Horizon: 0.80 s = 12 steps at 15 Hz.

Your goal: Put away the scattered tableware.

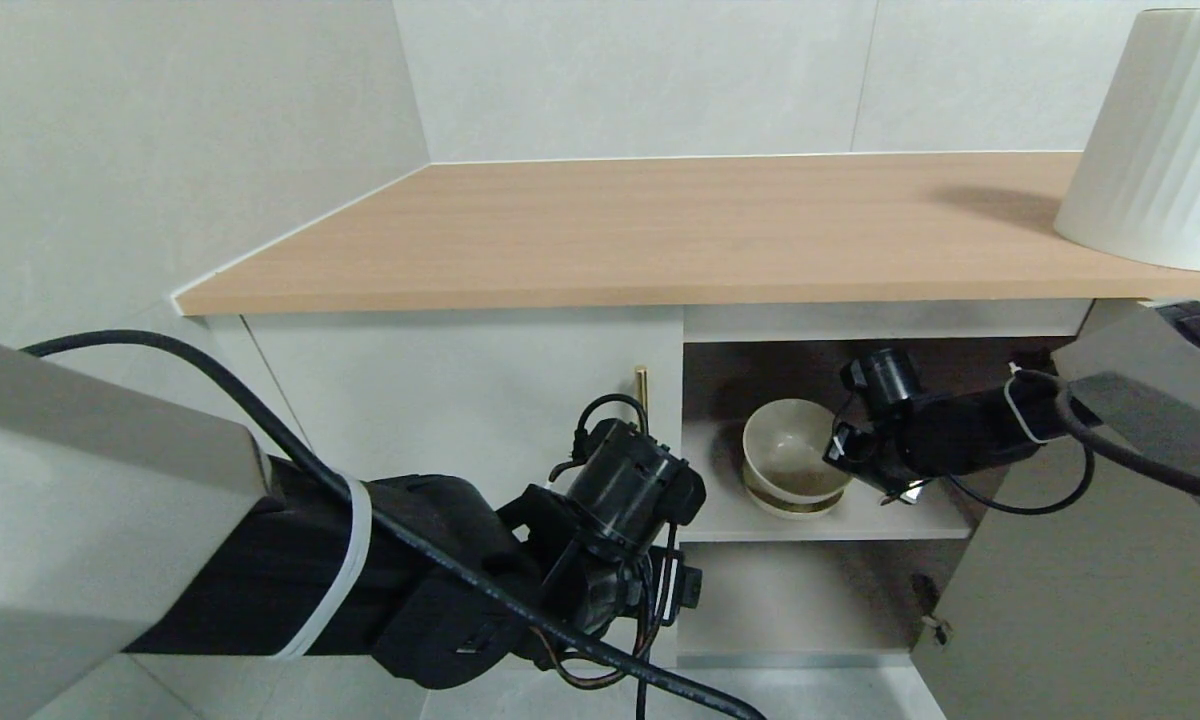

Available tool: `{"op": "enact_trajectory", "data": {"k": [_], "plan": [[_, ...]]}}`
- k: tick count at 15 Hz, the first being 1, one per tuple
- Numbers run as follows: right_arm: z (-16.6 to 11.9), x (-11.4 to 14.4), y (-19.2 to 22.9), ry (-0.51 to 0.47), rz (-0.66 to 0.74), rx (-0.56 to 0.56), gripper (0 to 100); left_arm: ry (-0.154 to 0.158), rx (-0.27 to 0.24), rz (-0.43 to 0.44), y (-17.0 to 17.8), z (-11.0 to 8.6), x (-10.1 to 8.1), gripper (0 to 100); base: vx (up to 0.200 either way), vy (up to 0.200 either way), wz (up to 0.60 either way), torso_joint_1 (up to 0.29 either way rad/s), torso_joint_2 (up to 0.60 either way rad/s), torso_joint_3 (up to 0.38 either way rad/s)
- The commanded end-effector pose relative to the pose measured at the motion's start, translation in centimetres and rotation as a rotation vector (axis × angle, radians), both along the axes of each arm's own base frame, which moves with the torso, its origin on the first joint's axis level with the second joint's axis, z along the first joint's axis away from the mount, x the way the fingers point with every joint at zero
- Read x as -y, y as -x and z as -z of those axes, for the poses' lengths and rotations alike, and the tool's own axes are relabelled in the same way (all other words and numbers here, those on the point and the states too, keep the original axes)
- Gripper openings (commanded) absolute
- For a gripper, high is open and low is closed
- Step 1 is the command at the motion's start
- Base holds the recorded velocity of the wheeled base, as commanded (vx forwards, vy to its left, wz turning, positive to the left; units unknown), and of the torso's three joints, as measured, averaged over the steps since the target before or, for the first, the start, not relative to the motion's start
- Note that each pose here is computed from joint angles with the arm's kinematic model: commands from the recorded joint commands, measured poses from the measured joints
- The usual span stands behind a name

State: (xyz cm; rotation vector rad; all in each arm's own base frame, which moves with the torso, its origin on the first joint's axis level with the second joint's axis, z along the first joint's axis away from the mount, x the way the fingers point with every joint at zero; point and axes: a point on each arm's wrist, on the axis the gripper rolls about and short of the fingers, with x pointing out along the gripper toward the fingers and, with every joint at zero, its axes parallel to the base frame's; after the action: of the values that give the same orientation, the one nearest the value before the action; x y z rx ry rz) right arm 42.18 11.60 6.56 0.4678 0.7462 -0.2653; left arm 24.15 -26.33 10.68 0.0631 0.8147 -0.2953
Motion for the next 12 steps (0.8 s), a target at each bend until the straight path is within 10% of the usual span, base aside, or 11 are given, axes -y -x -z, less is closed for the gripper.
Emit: {"op": "enact_trajectory", "data": {"k": [1, 3, 4, 12], "plan": [[0.4, 0.0, -0.1, 0.002, -0.001, -0.008, 0, 0.001, 0.001, 0.000, 0.0, 0.0, 0.0, 100, 0.000, 0.000, 0.00, 0.000, 0.00, 0.000], [0.4, 0.0, -0.1, 0.002, -0.001, -0.008, 0, 0.001, 0.001, 0.000, 0.0, 0.0, 0.0, 100, 0.000, 0.000, 0.00, 0.000, 0.00, 0.000], [0.3, 0.0, 0.0, 0.002, -0.001, -0.006, 100, 0.000, 0.000, 0.000, 0.0, 0.0, 0.0, 100, 0.000, 0.000, 0.00, 0.000, 0.00, 0.000], [-1.5, -0.3, 1.8, -0.007, -0.032, 0.000, 100, 0.045, 0.038, -0.015, -0.1, -1.5, -0.6, 100, 0.000, 0.000, 0.00, 0.000, 0.00, 0.000]]}}
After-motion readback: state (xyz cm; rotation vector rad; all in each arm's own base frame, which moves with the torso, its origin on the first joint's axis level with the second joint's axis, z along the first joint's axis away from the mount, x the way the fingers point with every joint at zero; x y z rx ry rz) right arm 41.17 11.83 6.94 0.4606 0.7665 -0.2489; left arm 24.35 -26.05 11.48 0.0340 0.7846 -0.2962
